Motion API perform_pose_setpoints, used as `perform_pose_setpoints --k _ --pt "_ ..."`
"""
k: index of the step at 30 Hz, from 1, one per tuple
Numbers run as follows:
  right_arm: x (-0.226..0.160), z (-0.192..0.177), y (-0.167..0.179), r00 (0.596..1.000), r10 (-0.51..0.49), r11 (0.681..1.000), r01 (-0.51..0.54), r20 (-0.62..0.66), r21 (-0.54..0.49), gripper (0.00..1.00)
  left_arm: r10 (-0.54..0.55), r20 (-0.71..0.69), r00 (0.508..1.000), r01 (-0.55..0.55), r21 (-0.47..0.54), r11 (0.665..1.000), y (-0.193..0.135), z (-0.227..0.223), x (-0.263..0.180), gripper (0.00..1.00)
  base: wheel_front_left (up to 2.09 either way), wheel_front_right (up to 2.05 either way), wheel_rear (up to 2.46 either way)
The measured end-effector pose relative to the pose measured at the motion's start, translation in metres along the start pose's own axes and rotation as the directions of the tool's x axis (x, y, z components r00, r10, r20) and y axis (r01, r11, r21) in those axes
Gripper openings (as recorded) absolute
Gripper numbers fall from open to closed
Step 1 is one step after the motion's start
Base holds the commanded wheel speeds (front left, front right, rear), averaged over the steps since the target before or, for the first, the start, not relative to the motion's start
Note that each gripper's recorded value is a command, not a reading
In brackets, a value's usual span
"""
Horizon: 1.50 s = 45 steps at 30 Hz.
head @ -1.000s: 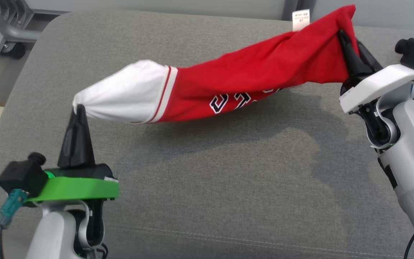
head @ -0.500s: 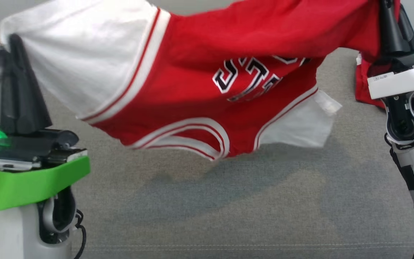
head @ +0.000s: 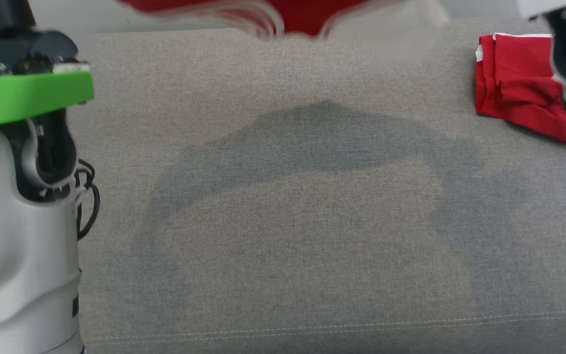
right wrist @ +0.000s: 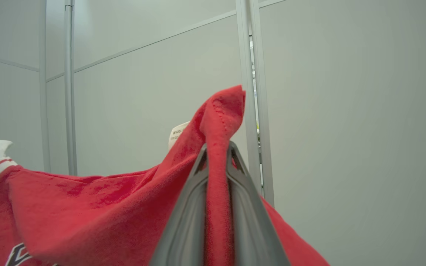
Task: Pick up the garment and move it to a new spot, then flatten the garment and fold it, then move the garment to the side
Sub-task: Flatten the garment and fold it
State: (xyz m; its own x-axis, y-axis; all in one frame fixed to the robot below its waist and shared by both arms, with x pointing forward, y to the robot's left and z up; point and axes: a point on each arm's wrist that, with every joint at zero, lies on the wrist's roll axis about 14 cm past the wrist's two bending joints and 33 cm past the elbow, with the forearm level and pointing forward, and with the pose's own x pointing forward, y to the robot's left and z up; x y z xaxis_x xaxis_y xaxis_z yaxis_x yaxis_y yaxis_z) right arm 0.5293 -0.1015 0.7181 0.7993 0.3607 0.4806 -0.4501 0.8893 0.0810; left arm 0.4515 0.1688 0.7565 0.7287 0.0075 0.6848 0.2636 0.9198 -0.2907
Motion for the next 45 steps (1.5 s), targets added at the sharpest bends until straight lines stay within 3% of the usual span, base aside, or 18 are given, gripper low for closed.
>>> perform_pose_setpoints --k 3,6,8,11,12,13,15,17,19,22,27,30,35,37,39,40,43,45 --pt "0.014 0.025 -0.004 0.996 0.017 0.995 -0.008 0.088 -0.1 0.0 -0.06 0.078 0.995 0.061 -0.007 0.998 -0.014 0.014 0.018 0.0 0.0 0.0 0.0" --pt "-0.01 -0.041 -0.002 0.996 0.005 0.998 -0.01 -0.084 -0.059 0.0 -0.086 -0.049 0.995 0.084 -0.029 0.996 -0.016 -0.028 -0.002 0.0 0.0 0.0 0.0" --pt "-0.049 -0.109 0.007 0.964 -0.006 1.0 0.011 -0.264 0.018 0.0 -0.036 -0.211 0.977 0.027 -0.05 0.998 -0.003 -0.077 -0.039 0.0 0.0 0.0 0.0" --pt "-0.128 -0.194 0.027 0.86 0.001 0.995 0.05 -0.51 0.087 0.0 0.06 -0.485 0.872 -0.094 -0.045 0.995 0.021 -0.148 -0.124 0.0 0.0 0.0 0.0" --pt "-0.152 -0.213 0.031 0.821 0.005 0.992 0.065 -0.571 0.103 0.0 0.083 -0.559 0.825 -0.125 -0.037 0.991 0.025 -0.164 -0.153 0.0 0.0 0.0 0.0" --pt "-0.188 -0.238 0.036 0.758 0.005 0.989 0.093 -0.652 0.115 0.0 0.112 -0.659 0.744 -0.168 -0.022 0.986 0.03 -0.186 -0.196 0.0 0.0 0.0 0.0" --pt "-0.201 -0.249 0.038 0.732 0.004 0.986 0.109 -0.681 0.123 0.01 0.129 -0.707 0.696 -0.192 -0.01 0.981 0.033 -0.198 -0.218 0.0 0.0 0.0 0.0" --pt "-0.201 -0.253 0.041 0.733 0.01 0.986 0.106 -0.68 0.129 0.12 0.135 -0.718 0.683 -0.199 -0.005 0.98 0.036 -0.203 -0.224 0.0 0.0 0.0 0.0" --pt "-0.202 -0.255 0.043 0.728 0.022 0.989 0.084 -0.685 0.121 0.16 0.135 -0.731 0.669 -0.202 -0.005 0.979 0.037 -0.208 -0.229 0.0 0.0 0.0 0.0" --pt "-0.2 -0.25 0.05 0.726 0.089 0.996 -0.057 -0.682 0.069 0.27 0.146 -0.729 0.669 -0.209 0.003 0.978 0.04 -0.207 -0.229 0.0 0.0 0.0 0.0" --pt "-0.148 -0.201 0.063 0.831 0.189 0.971 -0.238 -0.523 -0.028 0.36 0.186 -0.663 0.725 -0.23 0.022 0.973 0.054 -0.188 -0.208 0.0 0.0 0.0 0.0" --pt "-0.142 -0.184 0.074 0.85 0.23 0.955 -0.291 -0.474 -0.057 0.47 0.223 -0.63 0.744 -0.254 0.043 0.966 0.066 -0.179 -0.201 0.0 0.0 0.0 0.0" --pt "-0.174 -0.19 0.083 0.821 0.243 0.951 -0.306 -0.516 -0.04 0.5 0.264 -0.61 0.747 -0.284 0.066 0.957 0.078 -0.172 -0.201 0.0 0.0 0.0 0.0" --pt "-0.194 -0.195 0.087 0.802 0.241 0.954 -0.3 -0.547 -0.02 0.6 0.273 -0.613 0.741 -0.293 0.07 0.954 0.079 -0.172 -0.205 0.0 0.0 0.0 0.0" --pt "-0.209 -0.197 0.09 0.784 0.243 0.952 -0.305 -0.571 -0.013 0.63 0.264 -0.619 0.74 -0.289 0.061 0.955 0.076 -0.175 -0.206 0.0 0.0 0.0 0.0" --pt "-0.214 -0.197 0.089 0.781 0.236 0.955 -0.298 -0.578 -0.012 0.67 0.256 -0.619 0.742 -0.286 0.052 0.957 0.073 -0.176 -0.205 0.0 0.0 0.0 0.0" --pt "-0.222 -0.194 0.078 0.791 0.186 0.972 -0.237 -0.582 -0.011 0.96 0.236 -0.619 0.749 -0.274 0.034 0.961 0.067 -0.179 -0.201 0.0 0.0 0.0 0.0" --pt "-0.221 -0.189 0.063 0.811 0.128 0.986 -0.166 -0.571 -0.015 1.0 0.217 -0.625 0.75 -0.261 0.021 0.965 0.061 -0.182 -0.2 0.0 0.0 0.0 0.0"
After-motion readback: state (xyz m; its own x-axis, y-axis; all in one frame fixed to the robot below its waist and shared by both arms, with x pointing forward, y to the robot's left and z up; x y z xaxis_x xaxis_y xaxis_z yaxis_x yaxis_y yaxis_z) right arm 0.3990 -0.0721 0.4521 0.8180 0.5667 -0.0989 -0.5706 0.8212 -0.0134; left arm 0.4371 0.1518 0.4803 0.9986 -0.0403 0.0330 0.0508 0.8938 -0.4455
